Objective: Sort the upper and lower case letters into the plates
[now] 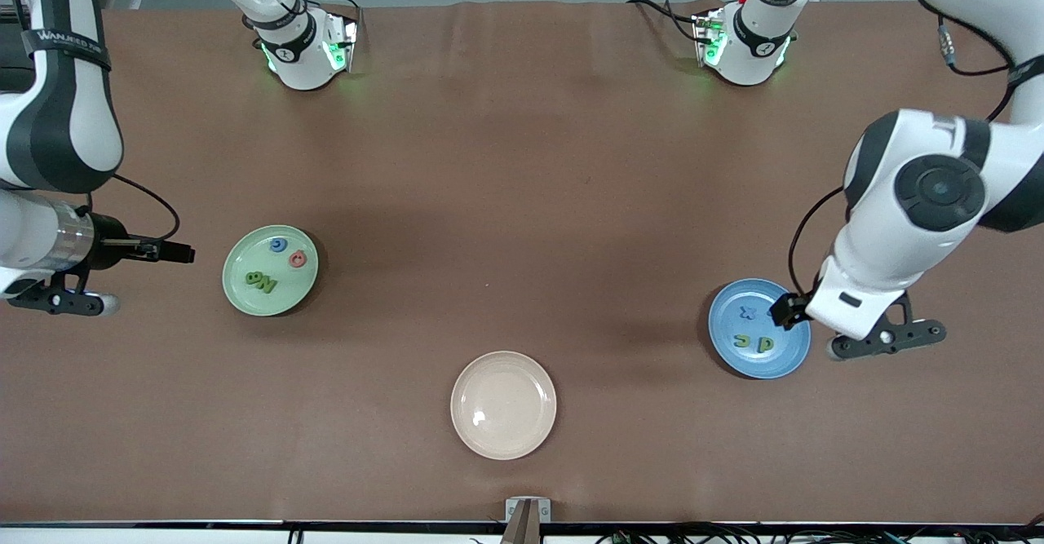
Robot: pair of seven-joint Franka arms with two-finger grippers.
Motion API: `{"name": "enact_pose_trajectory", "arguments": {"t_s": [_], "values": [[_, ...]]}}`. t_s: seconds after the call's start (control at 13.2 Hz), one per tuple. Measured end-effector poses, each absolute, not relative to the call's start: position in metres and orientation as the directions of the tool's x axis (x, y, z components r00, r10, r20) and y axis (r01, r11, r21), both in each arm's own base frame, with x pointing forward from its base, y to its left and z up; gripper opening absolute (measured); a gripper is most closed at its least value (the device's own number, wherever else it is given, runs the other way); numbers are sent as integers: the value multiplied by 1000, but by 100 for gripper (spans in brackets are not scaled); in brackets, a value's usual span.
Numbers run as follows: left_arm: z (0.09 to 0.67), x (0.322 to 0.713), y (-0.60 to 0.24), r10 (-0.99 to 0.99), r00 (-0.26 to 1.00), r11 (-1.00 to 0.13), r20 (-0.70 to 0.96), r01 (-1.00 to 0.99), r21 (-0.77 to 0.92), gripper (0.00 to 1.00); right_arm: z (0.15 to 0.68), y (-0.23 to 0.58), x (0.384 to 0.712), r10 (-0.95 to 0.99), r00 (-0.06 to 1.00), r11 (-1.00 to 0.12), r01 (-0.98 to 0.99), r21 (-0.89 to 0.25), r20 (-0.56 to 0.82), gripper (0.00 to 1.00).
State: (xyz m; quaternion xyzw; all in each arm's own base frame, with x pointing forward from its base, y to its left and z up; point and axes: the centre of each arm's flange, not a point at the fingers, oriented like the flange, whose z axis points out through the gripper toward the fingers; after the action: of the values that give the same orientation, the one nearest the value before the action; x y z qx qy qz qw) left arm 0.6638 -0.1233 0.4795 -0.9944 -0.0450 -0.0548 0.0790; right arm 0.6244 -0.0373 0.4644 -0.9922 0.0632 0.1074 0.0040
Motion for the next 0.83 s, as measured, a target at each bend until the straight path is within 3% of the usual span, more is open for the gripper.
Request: {"name": "enact_pose_trajectory", "arguments": {"t_s": [0.45,0.83], "values": [[576,621,-109,23,998,-992,56,30,-124,100,517,-38,627,-98,977,-995,-100,-2,-188,100],[621,580,-55,-30,999,-999,-18,-30,-27,100,539,-36,630,-93,984,-995,-95,-5,-151,100]]}}
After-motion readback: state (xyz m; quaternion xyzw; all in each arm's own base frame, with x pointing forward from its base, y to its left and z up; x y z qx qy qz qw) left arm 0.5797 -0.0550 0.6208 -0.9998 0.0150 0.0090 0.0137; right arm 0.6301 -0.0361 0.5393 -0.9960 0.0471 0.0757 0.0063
